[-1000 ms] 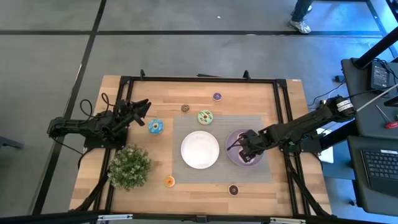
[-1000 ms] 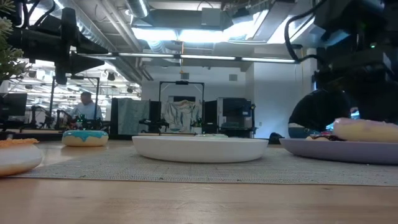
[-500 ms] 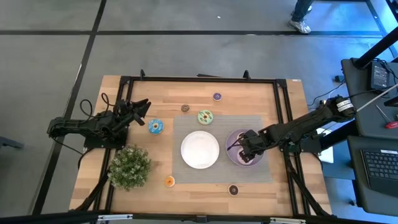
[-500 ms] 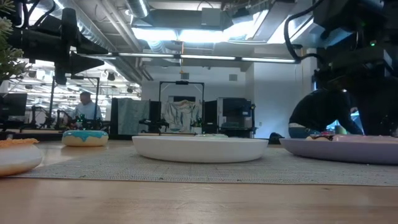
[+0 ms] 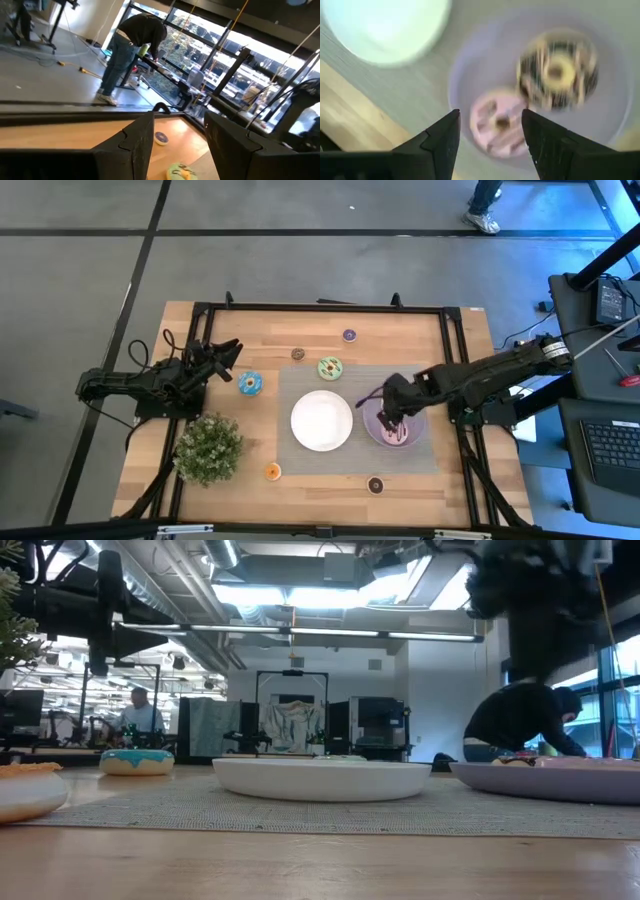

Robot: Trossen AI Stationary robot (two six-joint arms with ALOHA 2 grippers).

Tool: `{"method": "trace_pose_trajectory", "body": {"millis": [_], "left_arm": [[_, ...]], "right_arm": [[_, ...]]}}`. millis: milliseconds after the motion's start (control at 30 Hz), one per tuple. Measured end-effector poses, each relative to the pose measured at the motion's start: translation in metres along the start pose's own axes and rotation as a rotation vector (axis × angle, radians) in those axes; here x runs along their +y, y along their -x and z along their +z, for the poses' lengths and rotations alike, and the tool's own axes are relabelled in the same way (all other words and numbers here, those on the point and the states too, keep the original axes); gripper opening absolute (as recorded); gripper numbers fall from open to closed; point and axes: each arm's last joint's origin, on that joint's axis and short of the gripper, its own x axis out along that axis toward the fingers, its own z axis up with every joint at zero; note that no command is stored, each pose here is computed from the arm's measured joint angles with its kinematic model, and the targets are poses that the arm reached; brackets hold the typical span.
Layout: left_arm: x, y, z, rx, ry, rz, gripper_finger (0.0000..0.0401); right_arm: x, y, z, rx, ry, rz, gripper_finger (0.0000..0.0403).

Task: Pick & Place donuts
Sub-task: Put the small brown donut on the white plate

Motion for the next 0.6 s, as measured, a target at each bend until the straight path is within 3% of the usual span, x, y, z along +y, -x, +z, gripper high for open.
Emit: {"method": "trace_pose_trajectory", "body": {"millis": [300, 600], "left_arm": [[0.0, 0.0, 0.0, 0.004, 0.037, -0.006, 0.0169], [-0.002, 0.0, 0.0, 0.027, 0.041, -0.057, 0.0169]], "right_arm": [[-0.006, 0.01, 0.042, -0.138, 0.051, 0.051, 0.0213], [-0.022, 0.011, 0.063, -0.239, 0.018, -0.034, 0.0213]]}}
